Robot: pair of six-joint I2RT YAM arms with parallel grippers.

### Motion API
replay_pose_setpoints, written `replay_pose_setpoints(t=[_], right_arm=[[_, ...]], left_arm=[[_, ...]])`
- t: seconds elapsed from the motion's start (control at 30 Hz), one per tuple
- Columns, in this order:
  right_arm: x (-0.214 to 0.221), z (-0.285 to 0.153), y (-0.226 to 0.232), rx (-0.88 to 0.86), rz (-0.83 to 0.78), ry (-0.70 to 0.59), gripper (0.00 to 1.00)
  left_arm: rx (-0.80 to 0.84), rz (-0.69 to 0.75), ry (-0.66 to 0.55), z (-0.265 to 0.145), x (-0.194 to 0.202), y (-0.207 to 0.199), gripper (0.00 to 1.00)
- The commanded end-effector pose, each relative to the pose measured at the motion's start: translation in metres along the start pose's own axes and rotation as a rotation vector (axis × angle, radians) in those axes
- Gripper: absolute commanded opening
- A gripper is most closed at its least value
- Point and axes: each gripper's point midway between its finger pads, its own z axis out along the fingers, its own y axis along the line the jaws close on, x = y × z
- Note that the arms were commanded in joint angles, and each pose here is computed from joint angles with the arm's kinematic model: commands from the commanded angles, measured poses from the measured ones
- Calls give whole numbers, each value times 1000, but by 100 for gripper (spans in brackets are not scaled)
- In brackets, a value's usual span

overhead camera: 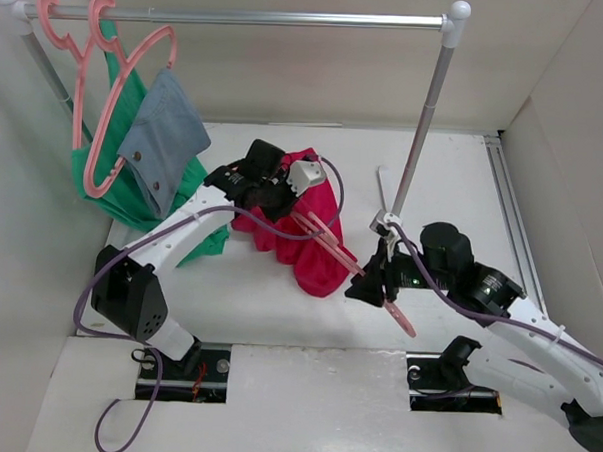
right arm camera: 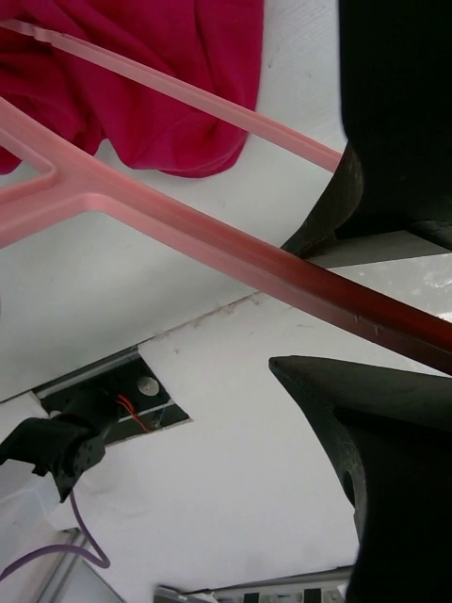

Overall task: Place the t-shirt on the hanger
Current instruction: Place tshirt on hanger

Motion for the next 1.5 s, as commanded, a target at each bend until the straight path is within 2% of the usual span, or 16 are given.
replay_pose_setpoints(t=[0.0, 0.1, 0.37, 0.63, 0.77, 0.9, 0.93, 1.03, 1.07, 1.2, 1.4, 1.47], right_arm=[[-35, 3, 12, -61, -128, -117, 0], [-37, 8, 19, -130, -190, -138, 0], [-50, 6, 19, -219, -290, -161, 0], [-69, -15, 20, -267, -388, -226, 0], [-75, -13, 9, -245, -424, -234, 0], [-69, -7, 5, -263, -436, -217, 0], [-69, -8, 6, -274, -451, -217, 0], [-59, -6, 4, -292, -442, -200, 0], [-56, -5, -1, -282, -430, -195, 0], [-50, -7, -4, -271, -423, -195, 0], [-43, -5, -8, -271, -407, -184, 0], [-43, -5, -8, -271, -407, -184, 0]], left_arm=[[38, 76, -135, -35, -49, -6, 0], [71, 154, -224, -62, -87, -12, 0], [110, 337, -314, -111, -124, -25, 0], [335, 538, -332, -151, -119, -86, 0], [447, 601, -316, -152, -113, -125, 1], [488, 604, -302, -142, -100, -134, 13], [478, 595, -290, -137, -98, -132, 21], [379, 594, -266, -128, -96, -111, 33], [348, 586, -270, -129, -96, -102, 42], [262, 576, -260, -131, -94, -74, 63], [253, 634, -214, -132, -64, -77, 72], [209, 648, -263, -140, -71, -73, 76]])
